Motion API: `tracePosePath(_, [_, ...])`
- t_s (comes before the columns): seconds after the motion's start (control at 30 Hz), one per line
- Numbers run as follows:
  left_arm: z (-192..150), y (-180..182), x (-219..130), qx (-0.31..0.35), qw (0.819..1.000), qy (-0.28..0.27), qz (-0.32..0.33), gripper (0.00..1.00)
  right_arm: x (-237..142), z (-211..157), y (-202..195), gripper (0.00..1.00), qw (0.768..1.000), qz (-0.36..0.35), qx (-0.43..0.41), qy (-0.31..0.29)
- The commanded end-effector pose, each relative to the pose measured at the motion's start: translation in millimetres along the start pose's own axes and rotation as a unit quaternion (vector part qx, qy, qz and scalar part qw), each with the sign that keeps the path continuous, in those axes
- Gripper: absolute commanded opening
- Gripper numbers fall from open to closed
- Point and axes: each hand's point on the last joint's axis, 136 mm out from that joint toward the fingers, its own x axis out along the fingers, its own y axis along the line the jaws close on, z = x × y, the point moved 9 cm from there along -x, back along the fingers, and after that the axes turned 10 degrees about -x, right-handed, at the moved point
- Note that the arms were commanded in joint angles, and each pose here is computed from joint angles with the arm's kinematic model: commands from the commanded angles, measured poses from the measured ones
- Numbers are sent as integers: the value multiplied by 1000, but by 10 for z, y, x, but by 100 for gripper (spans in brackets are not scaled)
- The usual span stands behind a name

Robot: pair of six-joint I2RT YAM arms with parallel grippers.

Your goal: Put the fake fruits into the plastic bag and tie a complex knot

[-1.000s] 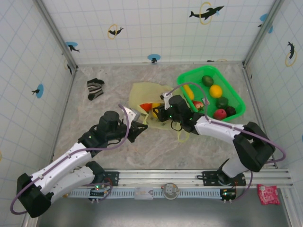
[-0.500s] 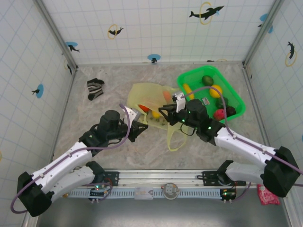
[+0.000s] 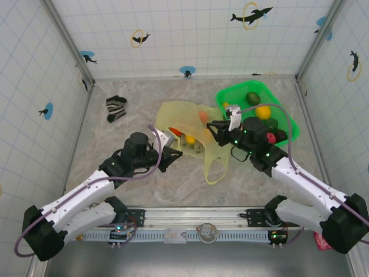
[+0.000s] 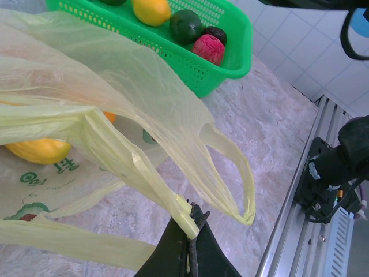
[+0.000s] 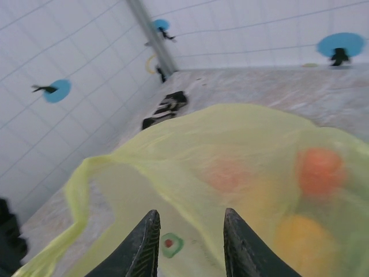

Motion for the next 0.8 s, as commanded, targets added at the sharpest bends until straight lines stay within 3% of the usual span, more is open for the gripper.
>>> tracePosePath(0.0, [112,-87,-9,31,999,-18,-23,0,-75,130,-278,32,996,-79,32,6])
tracePosePath(0.2, [36,-44,47,33,999,-12,-30,0,-133,96,-964,37,968,-230,86,58])
tracePosePath(0.37, [-61,11,94,25,999,-7,-33,0,-83,32,-1465,49,937,-312,103,118])
tracePosePath(0.5, [-107,33,136,15,999,4,-40,0,-7,37,-1759,59,908,-382,69,155])
tracePosePath(0.77, [-111,27,123,19,999,2,-42,0,352,24,-2375,70,851,-450,44,267])
